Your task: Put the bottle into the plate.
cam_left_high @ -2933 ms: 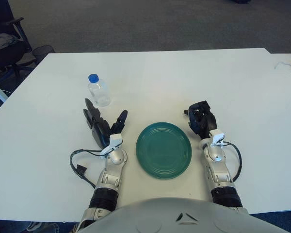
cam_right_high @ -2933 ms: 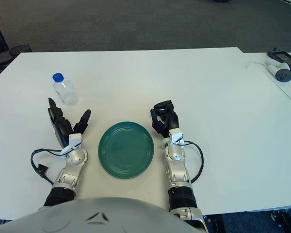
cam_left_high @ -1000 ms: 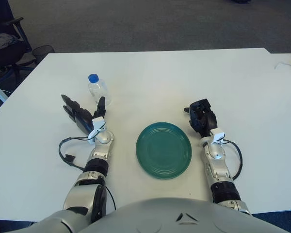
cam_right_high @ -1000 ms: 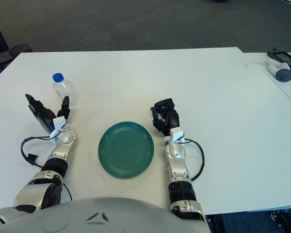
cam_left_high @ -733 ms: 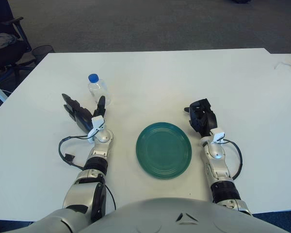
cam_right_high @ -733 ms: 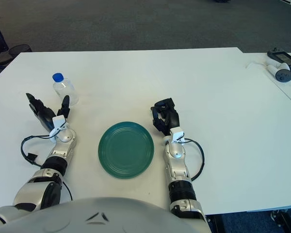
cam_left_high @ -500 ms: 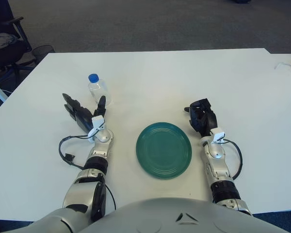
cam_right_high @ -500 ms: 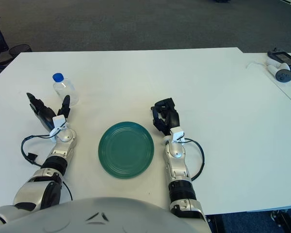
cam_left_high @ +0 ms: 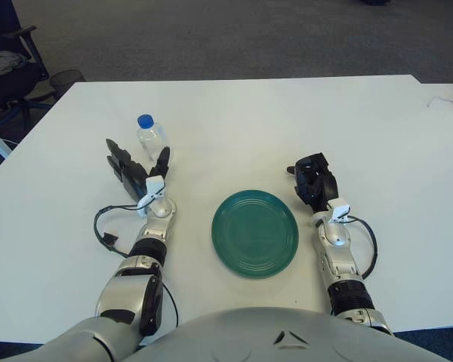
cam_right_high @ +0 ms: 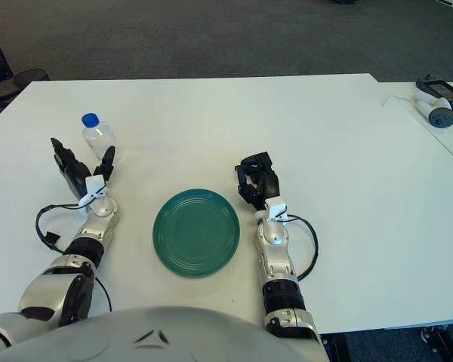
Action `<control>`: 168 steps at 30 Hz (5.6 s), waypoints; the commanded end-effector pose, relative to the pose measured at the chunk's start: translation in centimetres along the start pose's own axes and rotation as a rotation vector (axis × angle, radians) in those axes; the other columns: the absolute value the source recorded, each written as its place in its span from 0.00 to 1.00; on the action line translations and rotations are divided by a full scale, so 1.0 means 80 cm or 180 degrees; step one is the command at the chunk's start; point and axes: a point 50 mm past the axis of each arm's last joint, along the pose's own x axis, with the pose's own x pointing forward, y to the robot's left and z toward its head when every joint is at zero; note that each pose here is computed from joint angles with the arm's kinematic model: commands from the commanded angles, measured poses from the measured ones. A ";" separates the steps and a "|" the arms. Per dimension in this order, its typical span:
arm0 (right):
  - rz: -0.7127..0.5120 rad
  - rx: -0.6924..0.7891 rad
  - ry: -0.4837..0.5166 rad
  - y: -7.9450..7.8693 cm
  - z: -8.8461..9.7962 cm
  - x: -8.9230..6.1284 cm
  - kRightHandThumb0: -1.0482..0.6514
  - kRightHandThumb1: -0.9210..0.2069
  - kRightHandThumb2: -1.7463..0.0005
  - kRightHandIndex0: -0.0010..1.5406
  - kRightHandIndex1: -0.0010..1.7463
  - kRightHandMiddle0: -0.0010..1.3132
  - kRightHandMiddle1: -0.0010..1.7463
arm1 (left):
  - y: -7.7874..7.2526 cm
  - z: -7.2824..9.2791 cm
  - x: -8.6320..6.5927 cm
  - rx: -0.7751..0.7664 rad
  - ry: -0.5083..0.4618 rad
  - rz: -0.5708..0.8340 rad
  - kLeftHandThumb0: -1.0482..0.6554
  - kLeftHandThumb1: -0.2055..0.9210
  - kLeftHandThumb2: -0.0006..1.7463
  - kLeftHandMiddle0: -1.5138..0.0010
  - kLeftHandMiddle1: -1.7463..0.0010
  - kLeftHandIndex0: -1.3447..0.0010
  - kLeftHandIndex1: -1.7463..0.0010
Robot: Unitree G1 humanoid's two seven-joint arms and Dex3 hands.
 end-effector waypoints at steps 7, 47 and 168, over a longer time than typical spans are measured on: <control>-0.0123 -0.0019 0.0928 -0.012 -0.067 -0.040 0.41 0.00 0.72 0.23 0.62 0.18 0.98 | 0.008 -0.014 0.015 0.0250 0.0125 -0.0184 0.00 1.00 0.04 1.00 1.00 1.00 1.00; -0.0158 -0.0010 0.0921 -0.011 -0.069 -0.037 0.41 0.00 0.72 0.23 0.61 0.18 0.98 | 0.013 0.018 0.075 0.0408 0.0286 -0.0348 0.00 1.00 0.07 0.94 0.98 0.99 0.99; -0.0010 0.0031 0.1031 0.012 -0.072 -0.031 0.41 0.04 0.67 0.23 0.66 0.17 1.00 | -0.036 0.080 0.089 0.0756 -0.0175 -0.1883 0.00 1.00 0.04 0.79 0.95 1.00 0.77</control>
